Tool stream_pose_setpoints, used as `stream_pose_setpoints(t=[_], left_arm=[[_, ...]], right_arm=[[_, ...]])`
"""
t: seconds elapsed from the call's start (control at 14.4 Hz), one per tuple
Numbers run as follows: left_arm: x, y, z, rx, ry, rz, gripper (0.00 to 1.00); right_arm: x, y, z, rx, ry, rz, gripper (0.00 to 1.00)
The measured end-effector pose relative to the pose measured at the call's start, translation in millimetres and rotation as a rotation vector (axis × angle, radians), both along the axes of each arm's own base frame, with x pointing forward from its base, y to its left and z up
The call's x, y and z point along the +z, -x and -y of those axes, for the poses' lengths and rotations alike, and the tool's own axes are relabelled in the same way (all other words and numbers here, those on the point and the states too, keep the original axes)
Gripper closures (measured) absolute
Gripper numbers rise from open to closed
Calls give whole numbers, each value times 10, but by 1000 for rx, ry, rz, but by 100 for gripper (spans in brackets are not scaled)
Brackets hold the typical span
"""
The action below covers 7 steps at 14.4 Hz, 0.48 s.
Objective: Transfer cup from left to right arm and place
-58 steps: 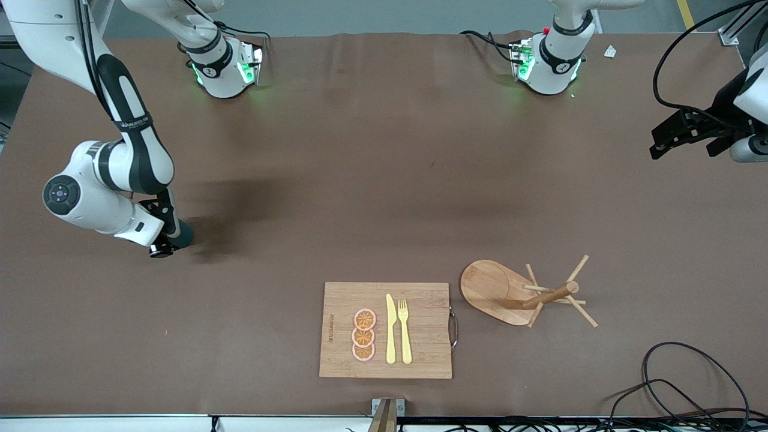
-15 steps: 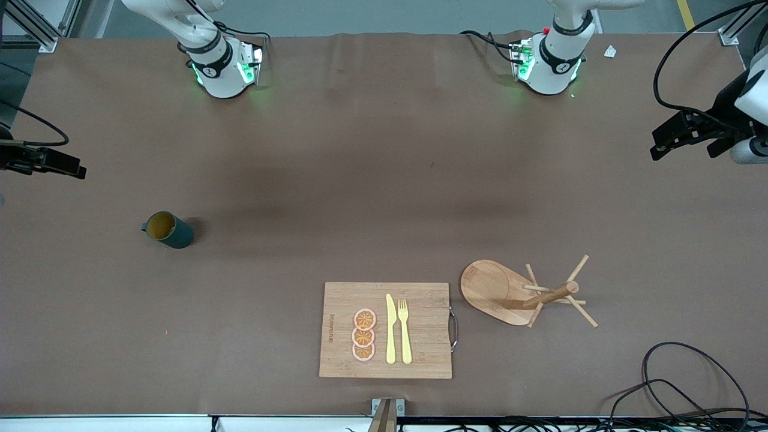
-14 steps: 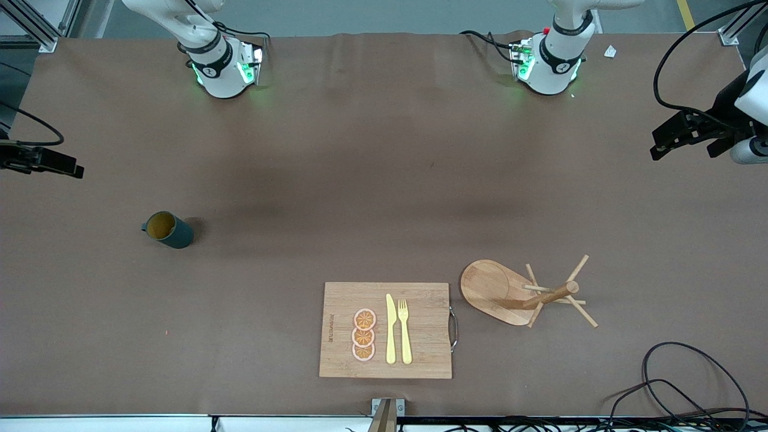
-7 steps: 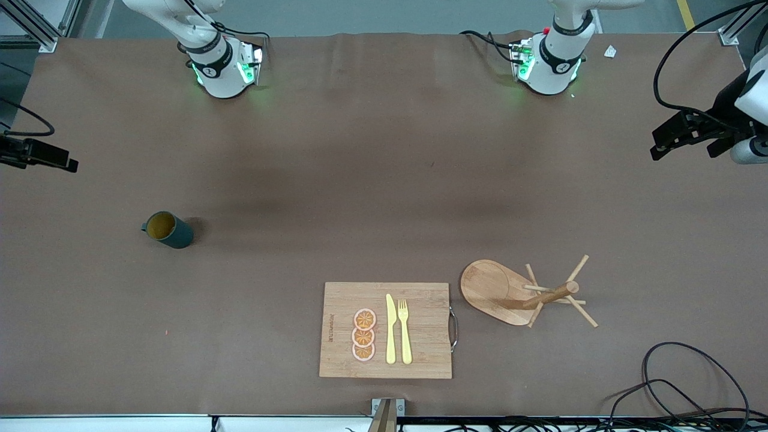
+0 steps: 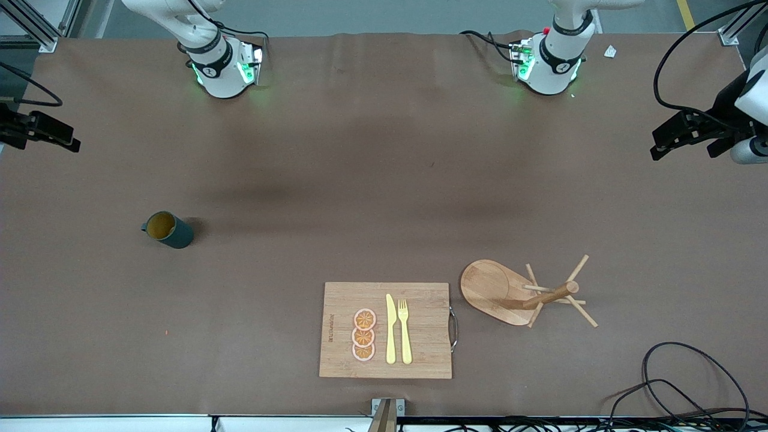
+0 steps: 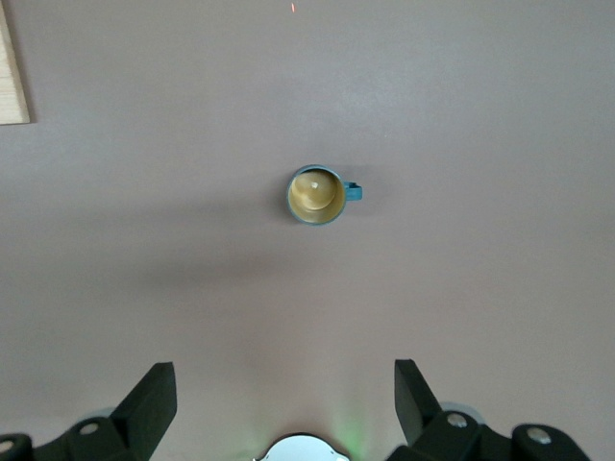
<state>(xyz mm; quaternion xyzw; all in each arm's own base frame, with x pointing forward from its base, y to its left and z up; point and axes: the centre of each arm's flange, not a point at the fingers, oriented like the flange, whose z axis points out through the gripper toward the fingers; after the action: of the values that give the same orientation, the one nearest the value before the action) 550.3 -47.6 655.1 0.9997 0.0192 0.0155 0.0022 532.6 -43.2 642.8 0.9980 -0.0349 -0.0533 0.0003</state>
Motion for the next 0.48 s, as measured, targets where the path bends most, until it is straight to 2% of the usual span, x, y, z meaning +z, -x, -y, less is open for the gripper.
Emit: stream_pose_setpoints(t=[0.48], left_arm=[[1, 0, 0, 0, 0, 0, 0]], right_arm=[[243, 215, 85, -19, -26, 25, 0]])
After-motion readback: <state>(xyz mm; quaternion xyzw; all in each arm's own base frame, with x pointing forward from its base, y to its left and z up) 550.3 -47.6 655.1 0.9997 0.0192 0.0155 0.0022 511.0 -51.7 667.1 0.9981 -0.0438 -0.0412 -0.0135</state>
